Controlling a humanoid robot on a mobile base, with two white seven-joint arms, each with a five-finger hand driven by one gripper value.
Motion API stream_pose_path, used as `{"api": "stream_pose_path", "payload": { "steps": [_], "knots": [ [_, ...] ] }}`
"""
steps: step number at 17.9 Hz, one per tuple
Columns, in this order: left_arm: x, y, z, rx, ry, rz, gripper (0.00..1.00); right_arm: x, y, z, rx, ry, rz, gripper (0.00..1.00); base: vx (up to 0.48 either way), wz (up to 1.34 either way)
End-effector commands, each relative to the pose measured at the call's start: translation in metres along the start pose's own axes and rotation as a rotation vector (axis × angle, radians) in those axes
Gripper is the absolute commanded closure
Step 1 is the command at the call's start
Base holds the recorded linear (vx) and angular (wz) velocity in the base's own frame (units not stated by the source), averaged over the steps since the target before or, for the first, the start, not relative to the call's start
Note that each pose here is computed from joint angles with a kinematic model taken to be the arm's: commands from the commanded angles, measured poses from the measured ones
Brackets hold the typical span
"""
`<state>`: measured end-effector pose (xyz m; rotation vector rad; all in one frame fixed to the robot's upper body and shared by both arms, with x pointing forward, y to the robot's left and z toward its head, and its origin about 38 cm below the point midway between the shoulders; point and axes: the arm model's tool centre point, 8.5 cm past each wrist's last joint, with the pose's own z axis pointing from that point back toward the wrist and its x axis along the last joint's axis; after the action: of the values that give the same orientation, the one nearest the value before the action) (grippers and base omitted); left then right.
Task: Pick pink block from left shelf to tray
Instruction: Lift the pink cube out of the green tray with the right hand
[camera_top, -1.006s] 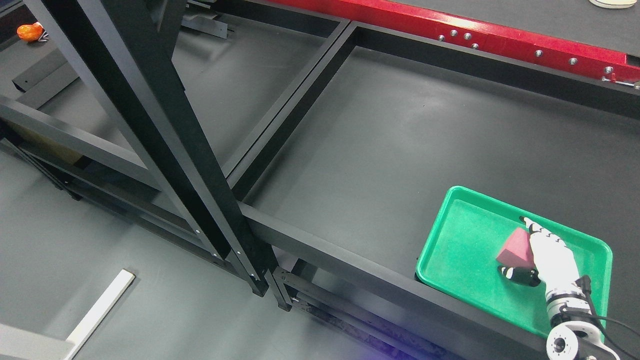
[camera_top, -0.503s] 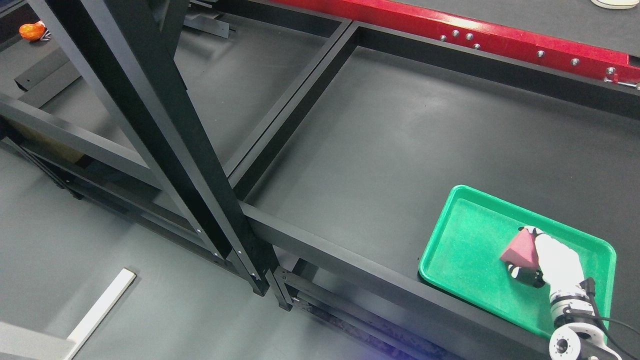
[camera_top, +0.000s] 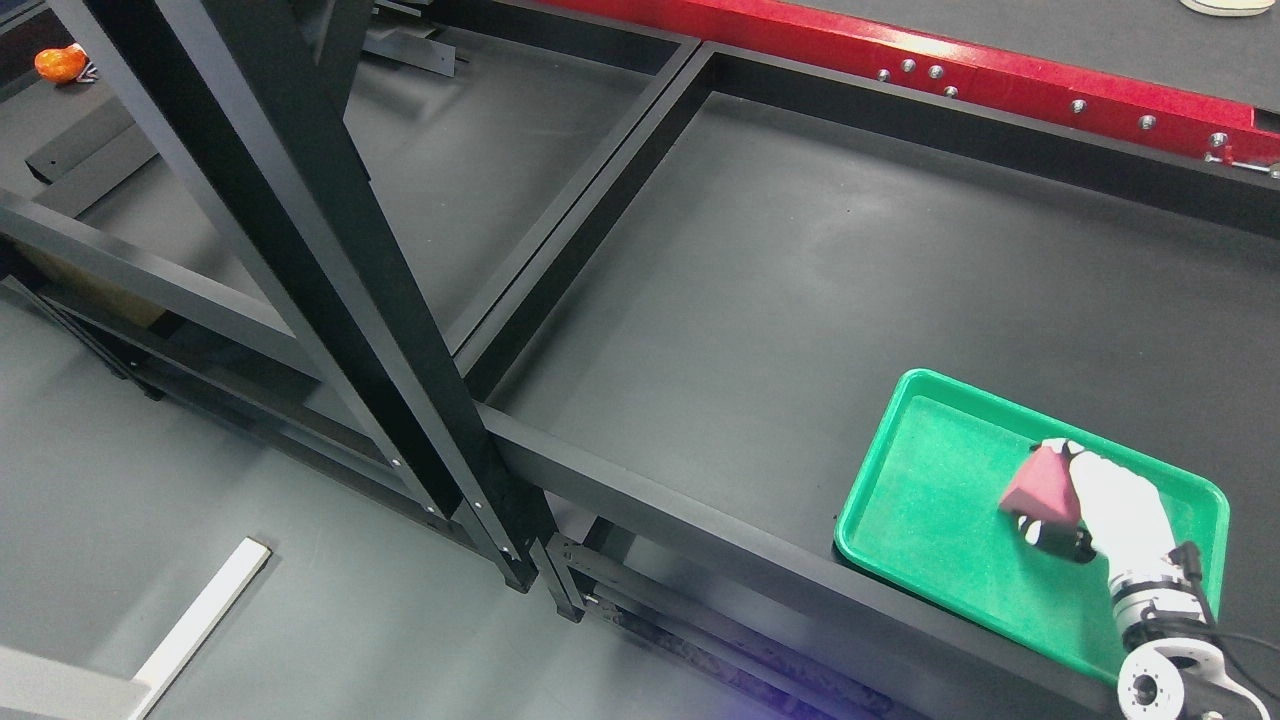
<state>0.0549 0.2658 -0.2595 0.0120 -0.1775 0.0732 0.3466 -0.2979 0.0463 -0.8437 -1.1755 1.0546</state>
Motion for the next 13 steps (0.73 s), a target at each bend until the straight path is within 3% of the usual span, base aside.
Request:
{"api": "stream_pose_path", "payload": {
  "steps": [1, 7, 13],
  "knots": [
    [0.007, 0.011, 0.0, 0.018, -0.019, 0.004, 0.0, 0.0, -0.05, 0.009, -0.239, -0.068, -0.074, 0.98, 0.0, 0.0],
    [0.007, 0.011, 0.0, 0.018, -0.019, 0.004, 0.0, -0.008, -0.078, 0.031, -0.507, -0.102, -0.172, 0.98, 0.001, 0.0],
    [0.008, 0.011, 0.0, 0.018, -0.02, 0.004, 0.0, -0.007, -0.068, 0.036, -0.512, -0.09, -0.209, 0.98, -0.037, 0.14]
  ]
}}
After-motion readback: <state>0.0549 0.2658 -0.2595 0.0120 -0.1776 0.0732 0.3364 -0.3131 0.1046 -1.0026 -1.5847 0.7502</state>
